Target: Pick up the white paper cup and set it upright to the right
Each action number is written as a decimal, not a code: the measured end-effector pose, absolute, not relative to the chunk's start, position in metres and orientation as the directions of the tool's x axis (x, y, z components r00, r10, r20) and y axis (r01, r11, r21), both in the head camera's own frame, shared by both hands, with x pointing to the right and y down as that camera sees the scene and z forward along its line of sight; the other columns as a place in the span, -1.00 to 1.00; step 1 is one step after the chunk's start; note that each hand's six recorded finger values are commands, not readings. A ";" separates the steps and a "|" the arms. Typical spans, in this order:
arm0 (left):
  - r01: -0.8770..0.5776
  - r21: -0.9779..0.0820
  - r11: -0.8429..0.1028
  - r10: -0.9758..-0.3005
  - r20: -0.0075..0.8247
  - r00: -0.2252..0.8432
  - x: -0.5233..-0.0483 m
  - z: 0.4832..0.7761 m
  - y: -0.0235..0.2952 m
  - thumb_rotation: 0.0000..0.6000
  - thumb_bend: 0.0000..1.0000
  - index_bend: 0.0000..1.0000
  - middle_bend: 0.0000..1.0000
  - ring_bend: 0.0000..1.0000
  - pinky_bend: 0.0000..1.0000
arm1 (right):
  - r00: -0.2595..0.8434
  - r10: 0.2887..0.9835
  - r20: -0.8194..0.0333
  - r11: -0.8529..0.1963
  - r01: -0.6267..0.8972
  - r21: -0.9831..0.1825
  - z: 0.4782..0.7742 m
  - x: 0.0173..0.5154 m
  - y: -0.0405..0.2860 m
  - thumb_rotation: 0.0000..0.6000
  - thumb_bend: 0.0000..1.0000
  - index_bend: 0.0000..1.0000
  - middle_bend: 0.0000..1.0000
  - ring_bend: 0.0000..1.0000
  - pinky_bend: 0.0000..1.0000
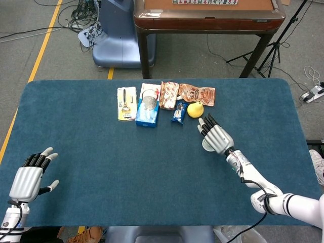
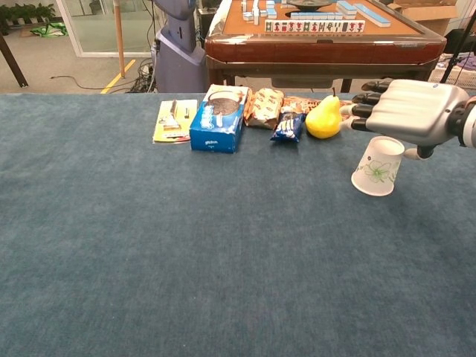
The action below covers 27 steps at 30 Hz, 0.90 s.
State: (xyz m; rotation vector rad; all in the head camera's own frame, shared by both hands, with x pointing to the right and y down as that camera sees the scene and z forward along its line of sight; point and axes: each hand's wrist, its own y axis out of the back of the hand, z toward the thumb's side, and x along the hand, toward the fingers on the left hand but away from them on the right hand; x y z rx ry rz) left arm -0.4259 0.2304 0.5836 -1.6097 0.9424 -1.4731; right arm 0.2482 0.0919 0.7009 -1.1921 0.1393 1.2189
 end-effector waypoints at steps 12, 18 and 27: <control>-0.033 -0.896 -0.443 -0.895 0.440 0.070 -0.424 0.585 0.226 1.00 -0.71 -0.56 -0.75 -0.68 -0.72 | 0.318 0.763 -0.563 -0.406 -0.442 -0.800 0.651 0.286 0.089 1.00 -0.47 -0.70 -0.58 -0.75 -1.00; -0.036 -0.898 -0.438 -0.897 0.434 0.078 -0.421 0.587 0.222 1.00 -0.71 -0.56 -0.75 -0.68 -0.72 | 0.264 0.812 -0.520 -0.476 -0.216 -0.853 0.635 0.311 0.096 1.00 -0.44 -0.50 -0.43 -0.55 -0.84; -0.034 -0.902 -0.431 -0.901 0.428 0.070 -0.422 0.585 0.221 1.00 -0.71 -0.56 -0.75 -0.68 -0.72 | 0.176 0.849 -0.499 -0.513 0.046 -0.857 0.622 0.354 0.122 1.00 -0.44 -0.38 -0.33 -0.44 -0.61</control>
